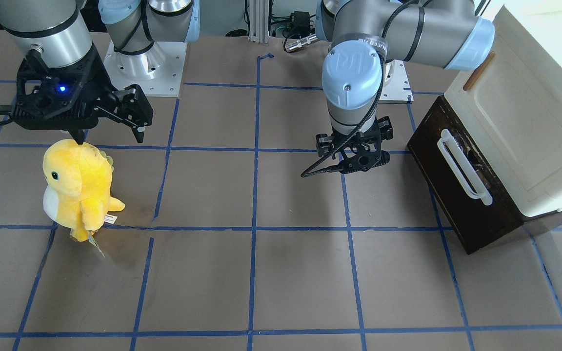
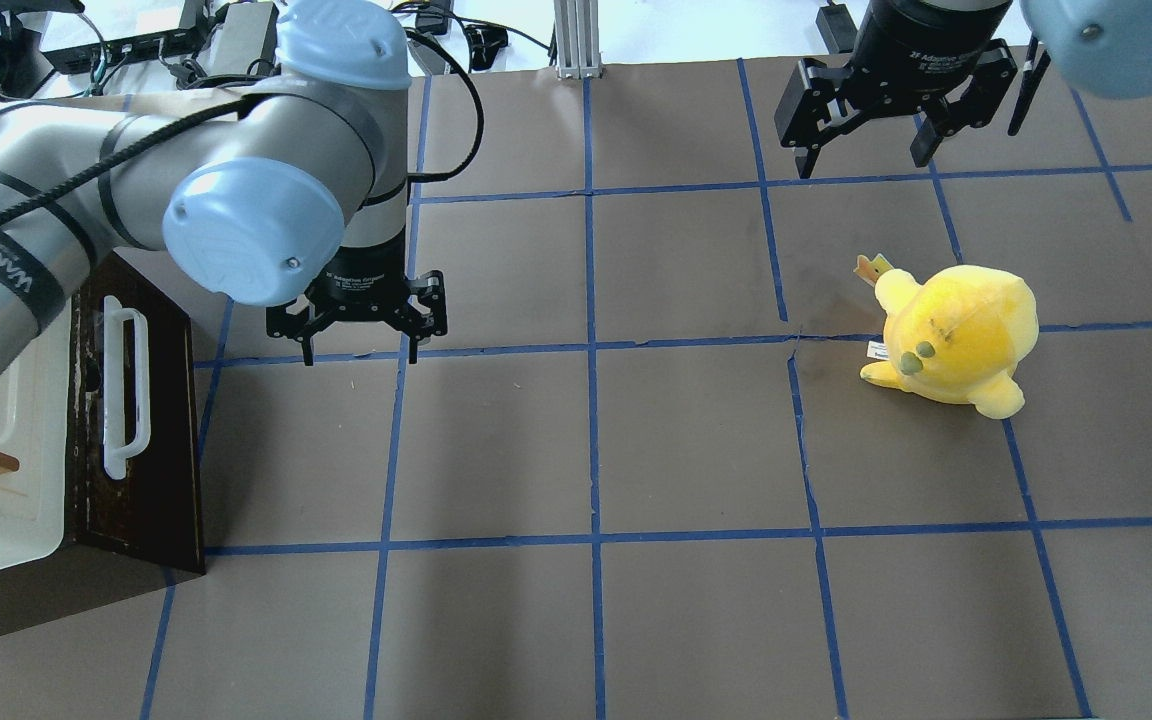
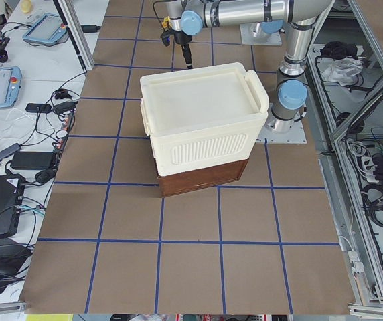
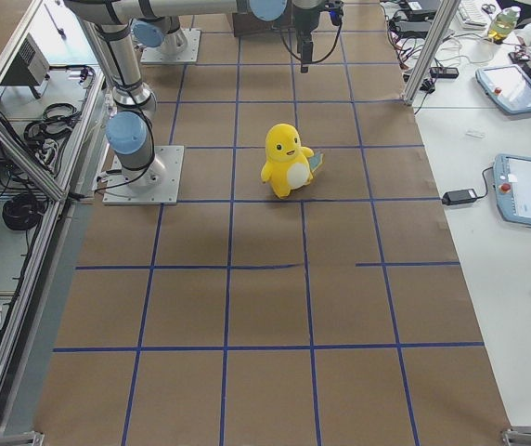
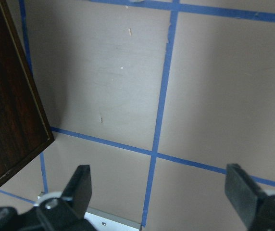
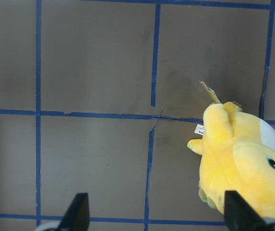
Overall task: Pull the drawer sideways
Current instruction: 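Move the left gripper down to the white bar handle of the drawer, then close the left gripper around the white drawer handle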
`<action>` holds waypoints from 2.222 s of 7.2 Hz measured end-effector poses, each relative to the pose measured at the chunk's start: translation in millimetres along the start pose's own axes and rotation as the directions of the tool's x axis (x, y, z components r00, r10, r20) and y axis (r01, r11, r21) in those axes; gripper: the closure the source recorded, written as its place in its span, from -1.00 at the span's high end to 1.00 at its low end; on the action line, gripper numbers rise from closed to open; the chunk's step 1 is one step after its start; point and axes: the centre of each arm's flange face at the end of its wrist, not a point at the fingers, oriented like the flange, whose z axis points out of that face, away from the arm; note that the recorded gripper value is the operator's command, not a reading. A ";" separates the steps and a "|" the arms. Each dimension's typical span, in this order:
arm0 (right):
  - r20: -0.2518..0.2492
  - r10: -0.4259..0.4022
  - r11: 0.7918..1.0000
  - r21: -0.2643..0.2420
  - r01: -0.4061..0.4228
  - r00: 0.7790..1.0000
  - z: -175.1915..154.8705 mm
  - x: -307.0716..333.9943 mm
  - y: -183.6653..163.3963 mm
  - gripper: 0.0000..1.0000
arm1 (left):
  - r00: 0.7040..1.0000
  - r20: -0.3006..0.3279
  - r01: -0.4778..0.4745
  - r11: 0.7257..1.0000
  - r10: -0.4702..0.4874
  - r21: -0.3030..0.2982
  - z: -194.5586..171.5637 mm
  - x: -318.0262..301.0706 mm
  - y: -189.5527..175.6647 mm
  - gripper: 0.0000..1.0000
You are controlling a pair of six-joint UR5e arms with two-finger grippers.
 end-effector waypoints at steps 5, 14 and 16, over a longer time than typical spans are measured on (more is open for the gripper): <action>0.000 0.000 1.000 0.000 0.000 1.000 0.0 0.0 0.0 1.00 | 0.777 0.626 -0.106 0.994 0.072 0.016 126.2 20.1 -4.8 1.00; 0.000 0.000 1.000 0.000 0.000 1.000 -0.1 0.0 0.0 1.00 | 0.470 0.873 -0.143 0.987 0.133 -0.074 196.9 -57.5 -55.8 -0.23; 0.000 0.000 1.000 0.000 0.000 1.000 0.0 0.0 0.0 1.00 | 0.473 0.871 -0.134 0.988 0.130 -0.075 198.7 -58.4 -54.9 -0.68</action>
